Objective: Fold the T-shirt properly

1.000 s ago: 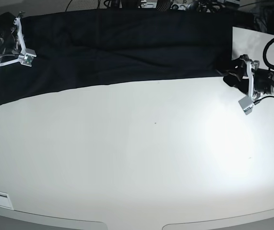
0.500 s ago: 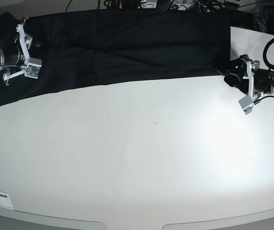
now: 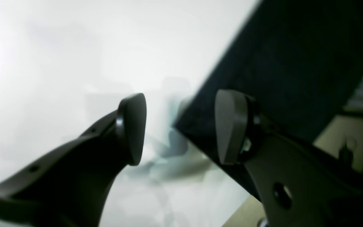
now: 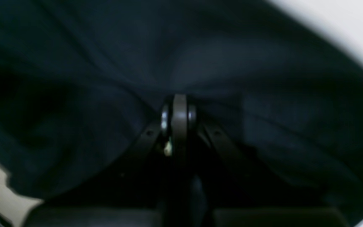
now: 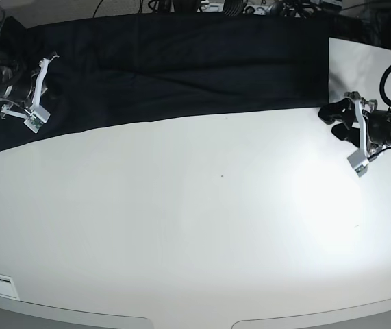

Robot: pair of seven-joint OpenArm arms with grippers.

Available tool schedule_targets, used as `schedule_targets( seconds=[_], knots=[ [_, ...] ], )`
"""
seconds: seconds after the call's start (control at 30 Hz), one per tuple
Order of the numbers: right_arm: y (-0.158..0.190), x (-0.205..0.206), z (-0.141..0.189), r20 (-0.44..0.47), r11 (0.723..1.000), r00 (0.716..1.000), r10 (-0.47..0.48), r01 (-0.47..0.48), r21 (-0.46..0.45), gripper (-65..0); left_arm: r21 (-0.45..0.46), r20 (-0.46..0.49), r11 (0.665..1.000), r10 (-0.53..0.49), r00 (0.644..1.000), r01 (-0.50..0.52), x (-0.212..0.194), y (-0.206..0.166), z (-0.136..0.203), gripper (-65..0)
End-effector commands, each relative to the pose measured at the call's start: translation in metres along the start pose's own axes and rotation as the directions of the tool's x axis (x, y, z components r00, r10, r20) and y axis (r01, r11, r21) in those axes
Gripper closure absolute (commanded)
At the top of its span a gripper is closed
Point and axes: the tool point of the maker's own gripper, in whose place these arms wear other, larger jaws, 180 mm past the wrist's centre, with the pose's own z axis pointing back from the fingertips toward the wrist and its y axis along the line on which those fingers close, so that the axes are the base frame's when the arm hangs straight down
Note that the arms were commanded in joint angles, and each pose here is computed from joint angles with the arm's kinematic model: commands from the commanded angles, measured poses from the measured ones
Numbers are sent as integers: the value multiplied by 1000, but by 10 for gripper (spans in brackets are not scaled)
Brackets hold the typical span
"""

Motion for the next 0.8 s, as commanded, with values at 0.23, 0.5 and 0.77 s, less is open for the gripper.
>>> schedule_targets(
  seconds=[0.23, 0.5, 0.77],
  knots=[
    [-10, -6, -5, -5, 1000, 1000, 2, -2, -29, 0, 122, 131, 993, -18, 991, 2, 34, 28, 45, -362],
    [9, 19, -42, -26, 968, 970, 241, -242, -58, 0, 164, 142, 986, -7, 990, -16, 36, 37, 53, -362],
    [-56, 89, -35, 54, 914, 974, 219, -185, -362, 0, 184, 117, 983, -1, 993, -21, 30, 40, 52, -362]
  ],
)
